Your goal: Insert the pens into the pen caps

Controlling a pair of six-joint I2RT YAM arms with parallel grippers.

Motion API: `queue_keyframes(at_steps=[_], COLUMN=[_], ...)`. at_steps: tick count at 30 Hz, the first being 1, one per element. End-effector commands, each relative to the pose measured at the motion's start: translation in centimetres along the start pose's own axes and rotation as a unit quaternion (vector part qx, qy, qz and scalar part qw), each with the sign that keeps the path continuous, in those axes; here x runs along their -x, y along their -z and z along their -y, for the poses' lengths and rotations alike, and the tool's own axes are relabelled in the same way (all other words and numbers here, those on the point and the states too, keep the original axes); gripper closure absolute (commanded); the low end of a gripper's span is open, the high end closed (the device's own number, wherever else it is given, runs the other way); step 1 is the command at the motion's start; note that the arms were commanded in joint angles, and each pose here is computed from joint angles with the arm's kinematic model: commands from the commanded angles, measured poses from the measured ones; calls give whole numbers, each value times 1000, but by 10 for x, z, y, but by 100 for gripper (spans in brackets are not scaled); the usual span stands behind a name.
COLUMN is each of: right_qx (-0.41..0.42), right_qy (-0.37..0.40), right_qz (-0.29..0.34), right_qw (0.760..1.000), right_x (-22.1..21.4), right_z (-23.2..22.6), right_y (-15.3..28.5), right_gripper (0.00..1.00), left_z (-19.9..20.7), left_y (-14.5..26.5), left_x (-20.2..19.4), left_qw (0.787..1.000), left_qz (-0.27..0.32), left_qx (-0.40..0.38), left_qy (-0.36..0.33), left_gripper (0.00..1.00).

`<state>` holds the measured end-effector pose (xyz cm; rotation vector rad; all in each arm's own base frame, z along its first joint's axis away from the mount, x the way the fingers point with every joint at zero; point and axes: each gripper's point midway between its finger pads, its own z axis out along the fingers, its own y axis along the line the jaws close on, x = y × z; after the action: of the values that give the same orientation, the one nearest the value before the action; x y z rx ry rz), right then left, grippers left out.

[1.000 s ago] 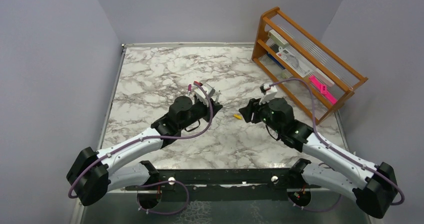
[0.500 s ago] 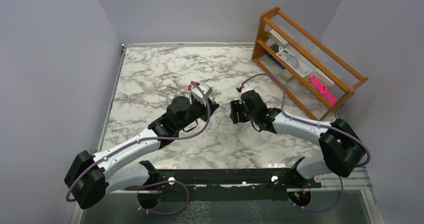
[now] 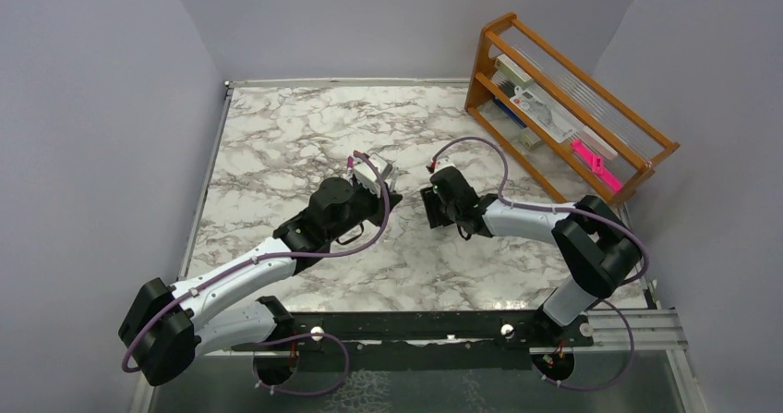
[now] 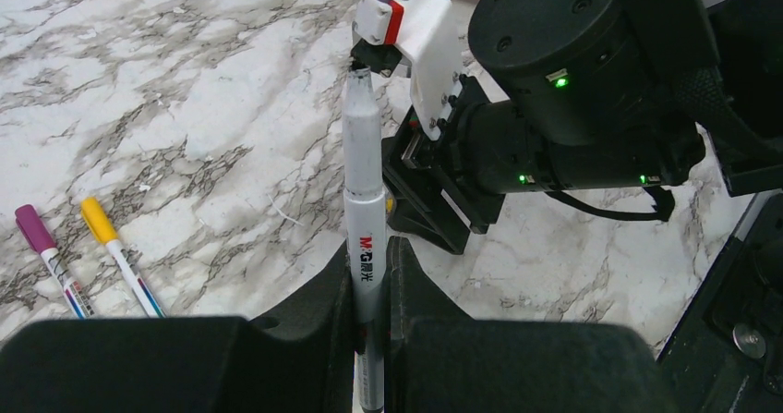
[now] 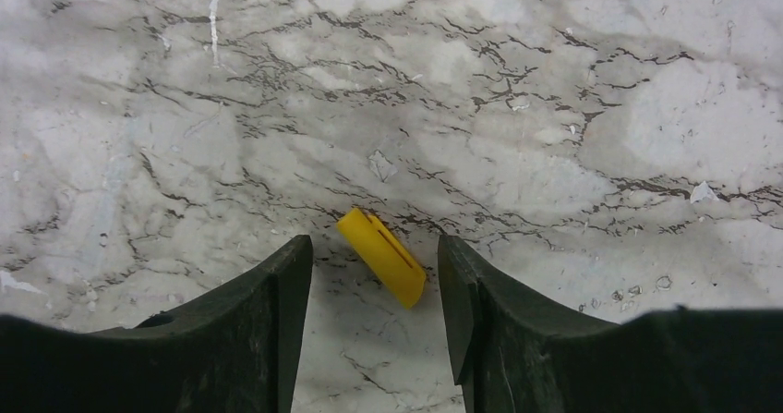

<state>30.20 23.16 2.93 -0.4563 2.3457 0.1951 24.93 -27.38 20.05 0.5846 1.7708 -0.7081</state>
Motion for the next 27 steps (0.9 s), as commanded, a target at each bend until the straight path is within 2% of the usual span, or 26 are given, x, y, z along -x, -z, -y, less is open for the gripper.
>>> queue_keyframes(at_steps=[1, 6, 11, 18, 21, 25, 27], right_qx=[-18, -18, -10, -3, 0, 0, -5], right_qy=[6, -1, -23, -46, -49, -49, -52], right_qz=[18, 7, 7, 7, 8, 12, 15], right_qw=[1000, 1000, 1000, 999, 999, 999, 999], right_x=[12, 5, 4, 9, 13, 16, 18], right_z=[6, 6, 3, -1, -3, -3, -1], right_y=[-8, -7, -1, 4, 6, 9, 12], right_gripper=[50, 62, 83, 92, 91, 74, 69], left_z=[-5, -6, -5, -5, -5, -5, -5], left_y=[1, 1, -1, -2, -1, -1, -1], left_x=[3, 0, -3, -7, -7, -8, -8], left_qw=[1000, 1000, 1000, 1000, 1000, 1000, 1000], left_qz=[5, 2, -1, -6, -5, -6, -6], left_qx=[10, 12, 8, 7, 7, 7, 7], left_qy=[-2, -2, 2, 6, 5, 5, 4], left_gripper=[100, 100, 100, 100, 100, 100, 100])
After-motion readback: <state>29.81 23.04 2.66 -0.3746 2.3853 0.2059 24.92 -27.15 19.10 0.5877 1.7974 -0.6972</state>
